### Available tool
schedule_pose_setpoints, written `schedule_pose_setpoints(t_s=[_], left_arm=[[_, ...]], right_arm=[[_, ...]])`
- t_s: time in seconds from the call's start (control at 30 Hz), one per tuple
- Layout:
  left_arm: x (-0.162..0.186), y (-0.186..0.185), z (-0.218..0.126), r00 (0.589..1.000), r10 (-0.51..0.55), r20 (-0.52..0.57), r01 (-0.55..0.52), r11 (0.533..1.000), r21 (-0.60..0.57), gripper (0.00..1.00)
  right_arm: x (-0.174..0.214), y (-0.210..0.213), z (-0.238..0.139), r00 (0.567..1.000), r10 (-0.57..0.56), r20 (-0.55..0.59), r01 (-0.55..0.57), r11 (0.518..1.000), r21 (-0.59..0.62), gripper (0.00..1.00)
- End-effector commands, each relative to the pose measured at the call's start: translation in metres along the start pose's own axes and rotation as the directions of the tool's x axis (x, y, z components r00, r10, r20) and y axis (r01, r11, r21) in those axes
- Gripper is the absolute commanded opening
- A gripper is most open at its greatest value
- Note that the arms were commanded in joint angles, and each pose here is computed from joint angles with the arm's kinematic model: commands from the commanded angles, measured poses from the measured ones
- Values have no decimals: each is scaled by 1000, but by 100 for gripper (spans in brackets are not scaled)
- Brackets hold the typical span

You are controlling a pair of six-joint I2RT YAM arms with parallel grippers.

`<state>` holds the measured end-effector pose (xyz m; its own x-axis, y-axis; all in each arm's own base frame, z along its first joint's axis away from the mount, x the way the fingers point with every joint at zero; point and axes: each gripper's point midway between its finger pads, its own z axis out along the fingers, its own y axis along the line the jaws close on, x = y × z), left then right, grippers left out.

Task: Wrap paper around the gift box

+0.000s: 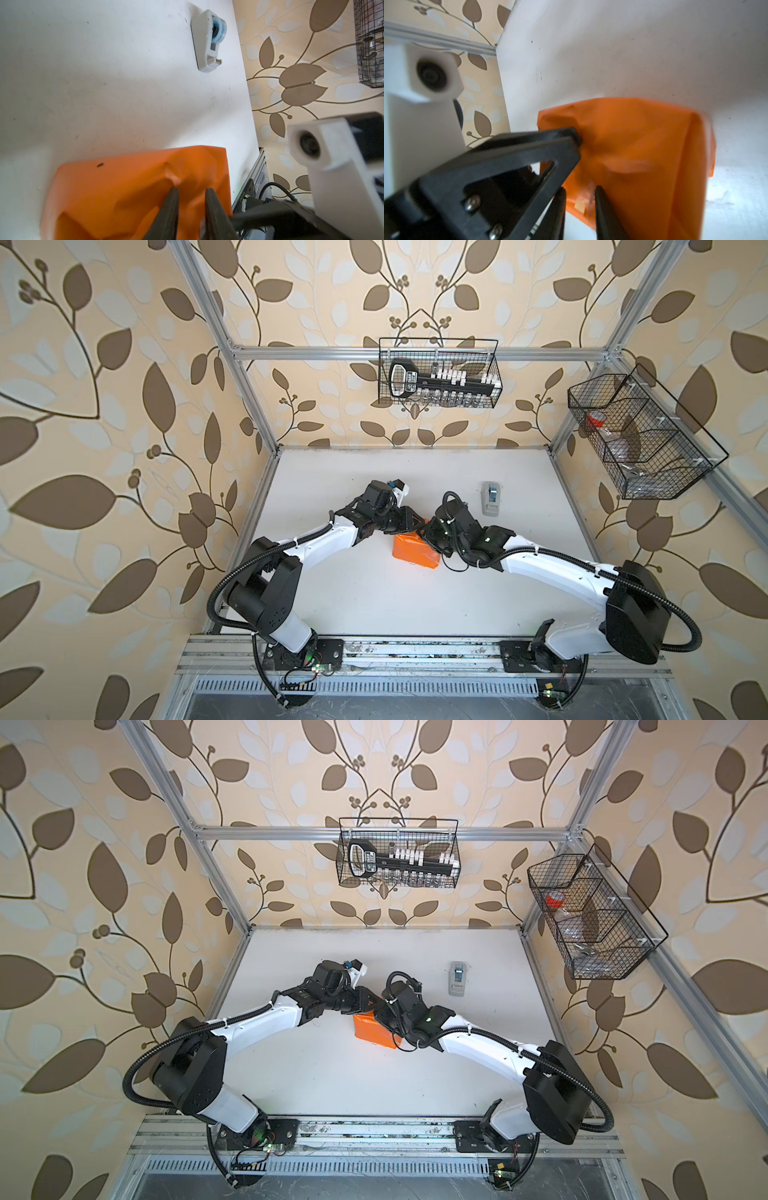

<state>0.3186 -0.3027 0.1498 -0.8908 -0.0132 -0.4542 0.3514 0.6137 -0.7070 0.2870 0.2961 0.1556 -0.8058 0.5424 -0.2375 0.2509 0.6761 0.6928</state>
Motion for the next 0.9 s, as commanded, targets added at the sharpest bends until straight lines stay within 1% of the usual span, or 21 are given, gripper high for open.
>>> schedule_pose_setpoints(t_s=[0.0,0.2,0.3,0.4,0.53,0.63,0.67,0.8,0.87], left_arm=[[101,68,14,946,-163,-280,96,966,-238,26],[102,69,13,945,-164,-282,96,966,-241,26],[102,69,13,946,-165,-280,97,965,-242,26],[101,68,12,947,-164,-277,96,966,-242,26],[101,69,10,949,-158,-274,89,965,-248,26],[103,69,10,947,-160,-277,90,964,-248,25],[103,70,9,947,-162,-277,91,964,-251,25],[104,70,8,947,-161,-276,91,963,-252,25],[104,70,8,947,-162,-277,91,963,-252,25]], right_arm=[[22,-7,-3,991,-103,-83,109,991,75,27],[9,-4,-21,988,-151,-18,152,984,89,28],[-2,-9,-33,981,-194,22,190,974,126,28],[-13,-8,-44,968,-243,62,234,964,123,28],[-21,0,-59,945,-304,123,298,952,63,27],[-24,15,-73,923,-341,177,352,936,-30,27],[-25,21,-80,911,-366,191,383,922,-55,27],[-24,25,-91,860,-481,169,500,861,-95,25],[-25,13,-87,858,-494,143,509,855,-102,24]])
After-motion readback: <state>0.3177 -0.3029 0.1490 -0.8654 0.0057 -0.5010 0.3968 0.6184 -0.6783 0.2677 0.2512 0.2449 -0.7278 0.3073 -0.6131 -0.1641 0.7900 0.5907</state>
